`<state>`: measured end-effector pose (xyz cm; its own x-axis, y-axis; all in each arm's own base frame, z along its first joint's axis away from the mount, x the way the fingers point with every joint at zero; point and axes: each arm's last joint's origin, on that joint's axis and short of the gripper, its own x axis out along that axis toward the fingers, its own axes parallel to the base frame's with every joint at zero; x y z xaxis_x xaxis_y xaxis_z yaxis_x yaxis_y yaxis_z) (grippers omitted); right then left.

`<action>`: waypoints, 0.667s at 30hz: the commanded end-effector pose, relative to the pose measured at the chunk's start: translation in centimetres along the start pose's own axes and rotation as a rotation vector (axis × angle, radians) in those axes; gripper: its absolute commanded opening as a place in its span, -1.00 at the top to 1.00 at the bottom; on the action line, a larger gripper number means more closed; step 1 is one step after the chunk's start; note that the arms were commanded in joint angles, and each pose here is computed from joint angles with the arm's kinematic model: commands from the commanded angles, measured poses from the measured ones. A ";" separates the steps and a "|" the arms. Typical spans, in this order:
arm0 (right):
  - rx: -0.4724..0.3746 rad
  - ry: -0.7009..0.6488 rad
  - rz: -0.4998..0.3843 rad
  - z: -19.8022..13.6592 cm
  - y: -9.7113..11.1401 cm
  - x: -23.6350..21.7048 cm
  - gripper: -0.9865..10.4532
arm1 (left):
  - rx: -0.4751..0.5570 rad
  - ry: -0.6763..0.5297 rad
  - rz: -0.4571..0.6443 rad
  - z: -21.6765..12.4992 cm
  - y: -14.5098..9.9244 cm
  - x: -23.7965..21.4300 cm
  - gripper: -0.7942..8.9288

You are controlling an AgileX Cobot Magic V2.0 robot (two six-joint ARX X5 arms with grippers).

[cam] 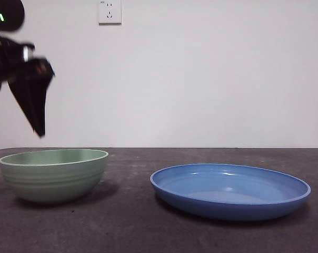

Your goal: Place the green bowl on the blue plate

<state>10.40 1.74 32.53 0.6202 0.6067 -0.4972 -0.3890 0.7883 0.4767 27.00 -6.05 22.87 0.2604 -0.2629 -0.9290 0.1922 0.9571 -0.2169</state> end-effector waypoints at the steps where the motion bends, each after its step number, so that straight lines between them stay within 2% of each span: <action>1: -0.023 -0.018 0.004 0.4 0.3 -0.3 -0.33 | 0.008 0.017 0.004 1.0 0.1 1.3 -0.24; 6: -0.022 -0.018 0.004 0.4 0.3 -0.3 -0.33 | -0.001 0.059 0.006 1.4 0.6 3.5 -0.23; 8: -0.022 -0.018 0.004 0.4 0.3 -0.3 -0.33 | -0.004 0.073 0.007 1.5 0.7 4.2 -0.16; 17: -0.022 -0.018 0.003 0.4 0.3 -0.3 -0.33 | -0.009 0.074 0.007 1.7 0.8 4.9 0.74; 20: -0.022 -0.018 0.004 0.4 0.3 -0.3 -0.33 | -0.009 0.072 0.007 1.7 0.8 4.9 0.81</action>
<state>10.40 1.74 32.53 0.6202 0.6067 -0.4972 -0.3890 0.7883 0.4767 29.50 -6.56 18.55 0.1844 -0.2476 -0.9512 0.1747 0.9606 -0.2161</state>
